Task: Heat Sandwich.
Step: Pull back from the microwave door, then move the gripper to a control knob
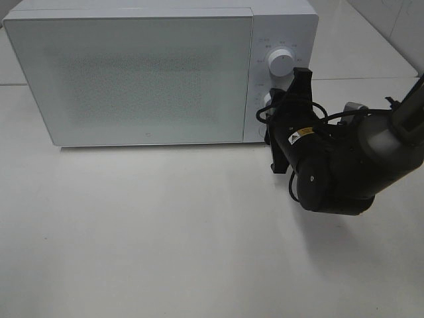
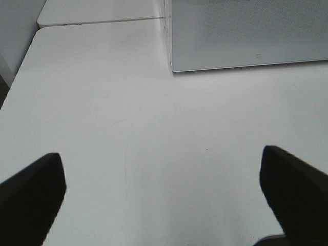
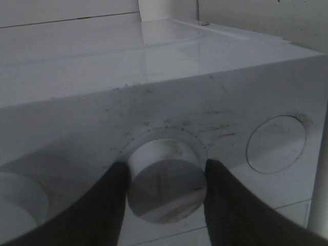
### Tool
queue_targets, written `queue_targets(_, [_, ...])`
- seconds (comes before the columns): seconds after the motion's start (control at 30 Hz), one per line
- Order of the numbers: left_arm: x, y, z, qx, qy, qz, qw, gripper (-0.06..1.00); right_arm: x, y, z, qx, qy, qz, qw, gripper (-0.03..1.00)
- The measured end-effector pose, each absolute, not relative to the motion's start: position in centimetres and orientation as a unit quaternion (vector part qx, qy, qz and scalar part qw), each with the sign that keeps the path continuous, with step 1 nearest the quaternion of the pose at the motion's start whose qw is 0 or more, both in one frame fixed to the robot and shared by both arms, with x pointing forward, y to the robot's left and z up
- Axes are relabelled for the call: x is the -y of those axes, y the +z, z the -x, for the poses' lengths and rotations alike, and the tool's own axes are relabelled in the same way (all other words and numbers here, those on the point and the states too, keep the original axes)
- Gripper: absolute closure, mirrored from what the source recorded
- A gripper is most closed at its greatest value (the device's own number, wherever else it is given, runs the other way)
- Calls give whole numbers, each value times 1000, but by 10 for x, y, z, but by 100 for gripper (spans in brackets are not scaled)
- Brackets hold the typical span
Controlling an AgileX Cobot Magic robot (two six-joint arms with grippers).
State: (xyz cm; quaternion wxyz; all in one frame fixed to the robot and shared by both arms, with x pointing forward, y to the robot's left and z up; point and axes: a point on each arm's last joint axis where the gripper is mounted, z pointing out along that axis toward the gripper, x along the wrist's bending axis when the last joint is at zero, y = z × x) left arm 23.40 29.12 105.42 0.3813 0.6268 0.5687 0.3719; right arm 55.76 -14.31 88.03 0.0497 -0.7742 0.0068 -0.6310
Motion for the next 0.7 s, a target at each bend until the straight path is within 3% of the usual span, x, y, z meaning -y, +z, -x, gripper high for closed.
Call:
queue_targets(0.5, [-291,1054,-234,-569,372,-627,381,-3,143,880,-557,-1,-631,774,43,50])
queue_targets(0.63, [-291,1054,-234,-569,372,-627,381,-3,145,881,-558,-4,-633,774,34,42])
queue_targets(0.7, [-291,1054,-234,-569,372,-627,381,-3,146,880,-557,-3,-632,774,28,33])
